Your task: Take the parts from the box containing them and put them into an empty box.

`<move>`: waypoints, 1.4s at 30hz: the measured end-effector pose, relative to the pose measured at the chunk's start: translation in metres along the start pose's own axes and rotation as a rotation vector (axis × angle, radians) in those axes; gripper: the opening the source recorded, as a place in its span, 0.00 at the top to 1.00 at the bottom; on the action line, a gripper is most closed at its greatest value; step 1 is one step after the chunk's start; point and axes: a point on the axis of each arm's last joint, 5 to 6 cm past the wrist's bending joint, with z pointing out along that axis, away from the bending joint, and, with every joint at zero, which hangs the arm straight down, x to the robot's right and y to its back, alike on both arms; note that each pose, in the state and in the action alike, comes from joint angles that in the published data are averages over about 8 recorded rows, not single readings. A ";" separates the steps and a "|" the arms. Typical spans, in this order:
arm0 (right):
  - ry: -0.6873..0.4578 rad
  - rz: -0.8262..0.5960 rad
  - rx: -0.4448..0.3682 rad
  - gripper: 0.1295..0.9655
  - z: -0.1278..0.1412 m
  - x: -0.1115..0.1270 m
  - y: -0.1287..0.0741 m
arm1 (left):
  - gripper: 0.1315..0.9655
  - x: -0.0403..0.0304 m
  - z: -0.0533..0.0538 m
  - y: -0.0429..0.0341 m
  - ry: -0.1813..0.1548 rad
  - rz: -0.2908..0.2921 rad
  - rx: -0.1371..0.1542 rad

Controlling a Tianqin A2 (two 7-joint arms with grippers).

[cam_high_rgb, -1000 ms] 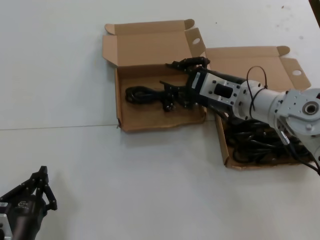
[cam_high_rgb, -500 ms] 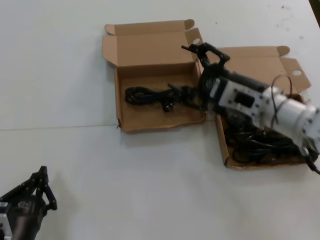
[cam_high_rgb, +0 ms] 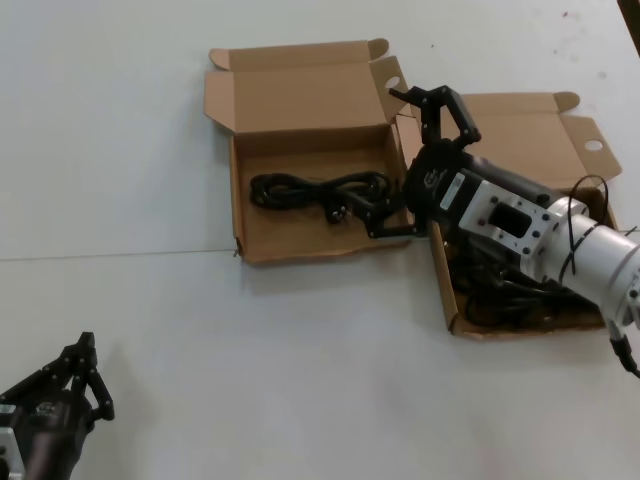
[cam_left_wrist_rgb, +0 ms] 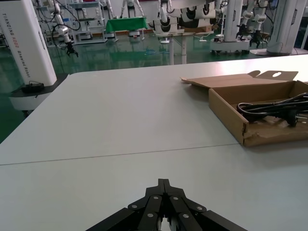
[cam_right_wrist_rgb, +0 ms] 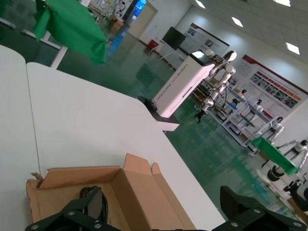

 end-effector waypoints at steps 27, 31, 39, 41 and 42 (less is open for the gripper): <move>0.138 0.221 -0.071 0.00 -0.039 -0.055 0.025 | 0.82 0.0000 0.000 0.0000 0.000 0.000 0.000; 0.163 0.257 -0.089 0.00 -0.046 -0.064 0.029 | 0.76 0.0000 0.000 0.0000 0.000 0.000 0.000; 0.213 0.325 -0.130 0.00 -0.063 -0.082 0.036 | 0.61 0.0000 0.000 0.0000 0.000 0.000 0.000; 0.226 0.342 -0.141 0.00 -0.068 -0.086 0.037 | 0.61 0.0000 0.000 0.0000 0.000 0.000 0.000; 0.232 0.350 -0.147 0.00 -0.070 -0.088 0.038 | 0.58 0.0000 0.000 0.0000 0.000 0.000 0.000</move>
